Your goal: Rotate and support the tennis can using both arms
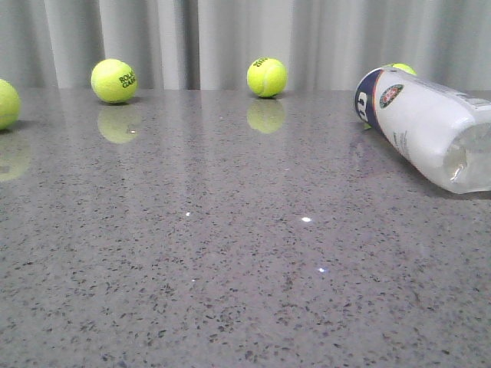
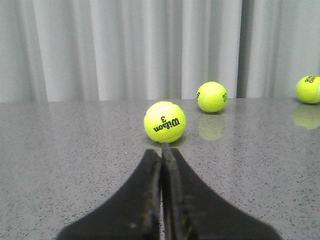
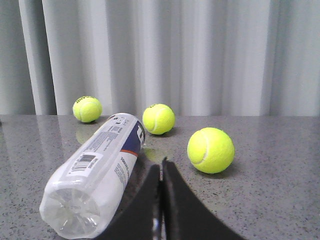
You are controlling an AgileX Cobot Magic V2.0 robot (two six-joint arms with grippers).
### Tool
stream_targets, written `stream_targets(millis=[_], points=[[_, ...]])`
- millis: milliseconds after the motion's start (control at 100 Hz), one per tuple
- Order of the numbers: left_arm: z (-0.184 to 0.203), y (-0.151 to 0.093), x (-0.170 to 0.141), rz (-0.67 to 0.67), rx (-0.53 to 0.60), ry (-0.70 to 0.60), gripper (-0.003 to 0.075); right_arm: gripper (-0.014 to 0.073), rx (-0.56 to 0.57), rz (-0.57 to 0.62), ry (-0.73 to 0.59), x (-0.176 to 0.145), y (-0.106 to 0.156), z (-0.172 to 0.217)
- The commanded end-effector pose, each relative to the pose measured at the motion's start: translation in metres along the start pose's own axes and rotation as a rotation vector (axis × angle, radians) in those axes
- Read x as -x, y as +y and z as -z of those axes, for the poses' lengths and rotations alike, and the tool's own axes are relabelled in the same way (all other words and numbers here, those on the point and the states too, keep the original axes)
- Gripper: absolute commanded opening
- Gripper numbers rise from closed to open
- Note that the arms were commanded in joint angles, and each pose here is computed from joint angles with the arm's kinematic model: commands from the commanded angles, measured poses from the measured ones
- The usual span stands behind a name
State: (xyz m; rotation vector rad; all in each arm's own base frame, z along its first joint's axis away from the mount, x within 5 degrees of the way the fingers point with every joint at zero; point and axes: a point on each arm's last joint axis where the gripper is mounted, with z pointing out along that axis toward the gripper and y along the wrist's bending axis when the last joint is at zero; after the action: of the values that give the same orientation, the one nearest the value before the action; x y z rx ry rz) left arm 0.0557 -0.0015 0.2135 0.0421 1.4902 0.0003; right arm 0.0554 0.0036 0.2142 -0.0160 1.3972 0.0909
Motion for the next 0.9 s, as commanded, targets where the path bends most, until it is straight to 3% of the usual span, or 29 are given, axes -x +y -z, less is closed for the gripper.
stream_targets(millis=[0, 240, 430, 640, 890], points=[[0.002, 0.0, -0.007, 0.015, 0.0, -0.067, -0.0021, -0.0068, 0.002, 0.01, -0.141, 0.017, 0.001, 0.003], [0.002, 0.0, -0.007, 0.015, 0.0, -0.067, -0.0021, -0.0068, 0.002, -0.003, -0.169, 0.026, 0.001, 0.003], [0.002, 0.0, -0.007, 0.015, 0.0, -0.067, -0.0021, -0.0068, 0.006, -0.016, -0.096, 0.065, 0.003, 0.005], [0.002, 0.0, -0.007, 0.015, 0.0, -0.067, -0.0021, -0.0068, 0.008, -0.015, 0.126, 0.121, 0.007, -0.003], [0.002, 0.0, -0.007, 0.015, 0.0, -0.067, -0.0021, -0.0068, 0.018, -0.041, 0.558, 0.156, 0.011, -0.051]])
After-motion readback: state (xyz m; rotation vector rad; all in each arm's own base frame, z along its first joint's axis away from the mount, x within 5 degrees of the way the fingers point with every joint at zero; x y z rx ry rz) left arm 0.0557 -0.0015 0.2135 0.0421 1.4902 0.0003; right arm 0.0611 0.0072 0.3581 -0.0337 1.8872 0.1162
